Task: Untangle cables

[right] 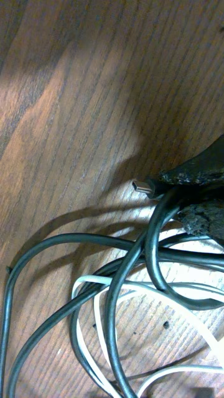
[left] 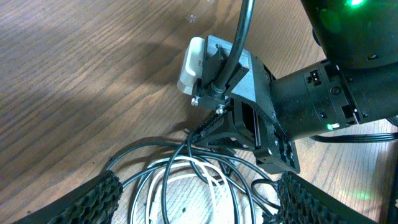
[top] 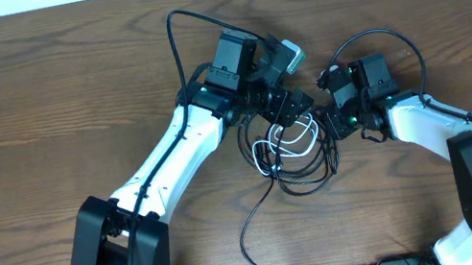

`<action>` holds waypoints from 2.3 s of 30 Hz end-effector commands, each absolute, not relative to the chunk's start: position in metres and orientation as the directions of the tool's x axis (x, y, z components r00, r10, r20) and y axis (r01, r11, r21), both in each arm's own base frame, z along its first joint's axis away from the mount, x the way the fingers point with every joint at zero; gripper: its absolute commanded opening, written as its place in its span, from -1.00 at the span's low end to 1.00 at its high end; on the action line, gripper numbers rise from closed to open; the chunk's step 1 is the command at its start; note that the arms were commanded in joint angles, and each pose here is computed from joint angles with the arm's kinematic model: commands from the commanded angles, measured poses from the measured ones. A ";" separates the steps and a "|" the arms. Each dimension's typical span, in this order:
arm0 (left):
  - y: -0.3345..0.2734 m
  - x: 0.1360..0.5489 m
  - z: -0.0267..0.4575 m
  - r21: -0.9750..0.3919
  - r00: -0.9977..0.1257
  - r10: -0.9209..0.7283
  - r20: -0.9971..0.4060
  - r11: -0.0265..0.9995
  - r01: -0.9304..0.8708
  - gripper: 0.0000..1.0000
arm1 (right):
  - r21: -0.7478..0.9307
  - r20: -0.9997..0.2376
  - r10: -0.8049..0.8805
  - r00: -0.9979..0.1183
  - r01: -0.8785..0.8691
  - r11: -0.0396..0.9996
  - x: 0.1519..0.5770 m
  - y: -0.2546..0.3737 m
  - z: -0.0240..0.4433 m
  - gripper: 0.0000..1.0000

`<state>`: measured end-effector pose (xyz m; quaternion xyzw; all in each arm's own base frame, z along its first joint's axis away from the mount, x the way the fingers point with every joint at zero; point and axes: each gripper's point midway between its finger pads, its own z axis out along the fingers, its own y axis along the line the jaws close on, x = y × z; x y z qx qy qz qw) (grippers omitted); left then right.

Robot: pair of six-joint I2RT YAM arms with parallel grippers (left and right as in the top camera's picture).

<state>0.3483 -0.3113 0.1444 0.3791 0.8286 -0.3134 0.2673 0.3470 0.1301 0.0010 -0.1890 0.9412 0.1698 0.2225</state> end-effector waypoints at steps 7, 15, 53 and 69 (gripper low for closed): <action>-0.310 0.347 0.152 -0.293 -0.544 0.464 -0.699 0.508 0.810 0.61 | 0.223 -0.609 -0.246 -0.754 -0.460 0.859 0.377 0.142 0.038 -0.98; -0.311 0.349 0.154 -0.288 -0.537 0.460 -0.707 0.507 0.813 0.61 | 0.203 -0.778 -0.147 -0.611 -0.466 0.861 0.408 0.150 0.106 -0.98; -0.277 0.377 0.135 -0.049 -0.504 0.550 -0.666 0.642 0.765 0.46 | 0.253 -0.850 -0.265 -0.455 -0.793 0.554 0.357 0.216 0.141 -0.98; -0.289 0.358 0.135 -0.143 -0.504 0.555 -0.662 0.567 0.811 -0.85 | 0.177 -0.855 -0.276 -0.440 -0.747 0.641 0.375 0.203 0.139 -0.98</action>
